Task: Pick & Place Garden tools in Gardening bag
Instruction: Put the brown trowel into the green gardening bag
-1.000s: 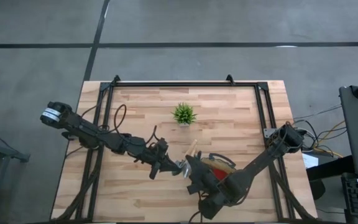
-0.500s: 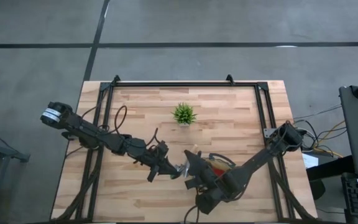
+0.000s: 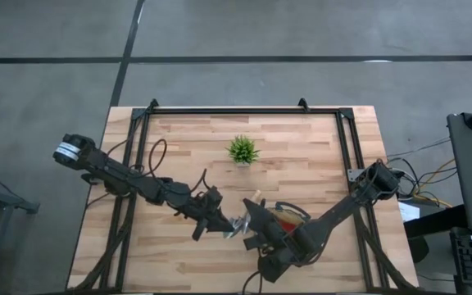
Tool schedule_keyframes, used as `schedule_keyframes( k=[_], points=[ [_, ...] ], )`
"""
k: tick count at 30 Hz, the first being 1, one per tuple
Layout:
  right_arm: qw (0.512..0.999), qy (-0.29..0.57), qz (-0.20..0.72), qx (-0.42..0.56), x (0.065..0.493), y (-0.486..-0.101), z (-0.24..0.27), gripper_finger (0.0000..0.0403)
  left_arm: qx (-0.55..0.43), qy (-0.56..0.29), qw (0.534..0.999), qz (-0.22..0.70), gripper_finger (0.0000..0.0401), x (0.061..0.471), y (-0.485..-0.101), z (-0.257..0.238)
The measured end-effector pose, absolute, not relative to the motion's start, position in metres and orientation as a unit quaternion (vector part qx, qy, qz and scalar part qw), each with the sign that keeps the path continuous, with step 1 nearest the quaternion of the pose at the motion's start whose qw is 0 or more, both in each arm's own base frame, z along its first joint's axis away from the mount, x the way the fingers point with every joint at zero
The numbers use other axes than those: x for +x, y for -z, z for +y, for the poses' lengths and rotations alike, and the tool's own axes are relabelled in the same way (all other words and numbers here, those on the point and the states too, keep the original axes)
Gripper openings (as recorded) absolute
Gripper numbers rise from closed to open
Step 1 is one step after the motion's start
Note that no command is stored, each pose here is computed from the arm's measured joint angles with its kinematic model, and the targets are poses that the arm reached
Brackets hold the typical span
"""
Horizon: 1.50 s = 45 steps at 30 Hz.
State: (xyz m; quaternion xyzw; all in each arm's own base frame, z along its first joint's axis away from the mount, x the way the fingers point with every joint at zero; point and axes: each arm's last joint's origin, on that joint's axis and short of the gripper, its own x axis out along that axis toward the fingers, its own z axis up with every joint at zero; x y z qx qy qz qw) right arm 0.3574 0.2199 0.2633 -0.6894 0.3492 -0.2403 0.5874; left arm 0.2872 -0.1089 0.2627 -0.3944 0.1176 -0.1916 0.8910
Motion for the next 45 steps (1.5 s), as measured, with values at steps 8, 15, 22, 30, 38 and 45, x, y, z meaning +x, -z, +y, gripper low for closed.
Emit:
schedule_keyframes(
  k=[8, 15, 22, 30, 38, 45],
  points=[
    [0.607, 0.260, 0.340, -0.670, 0.356, -0.265, 0.221, 0.0054, -0.297, 0.206, 0.928, 0.086, 0.0044, 0.285, -0.268, -0.108],
    [0.637, 0.267, 0.318, -0.650, 0.345, -0.276, 0.229, 0.0054, -0.131, 0.254, 0.958, 0.024, 0.0074, 0.278, -0.281, -0.108],
    [0.649, 0.279, 0.309, -0.636, 0.342, -0.280, 0.231, 0.0054, -0.128, 0.229, 0.965, -0.011, 0.0137, 0.276, -0.289, -0.104],
    [0.665, 0.287, 0.300, -0.621, 0.341, -0.280, 0.232, 0.0054, -0.078, 0.235, 0.967, -0.052, 0.0179, 0.270, -0.299, -0.102],
    [0.670, 0.302, 0.293, -0.611, 0.338, -0.286, 0.234, 0.0054, -0.079, 0.199, 0.972, -0.093, 0.0182, 0.269, -0.323, -0.094],
    [0.664, 0.292, 0.298, -0.621, 0.339, -0.279, 0.235, 0.0054, -0.179, 0.237, 0.947, -0.127, 0.0181, 0.261, -0.352, -0.095]
  ],
)
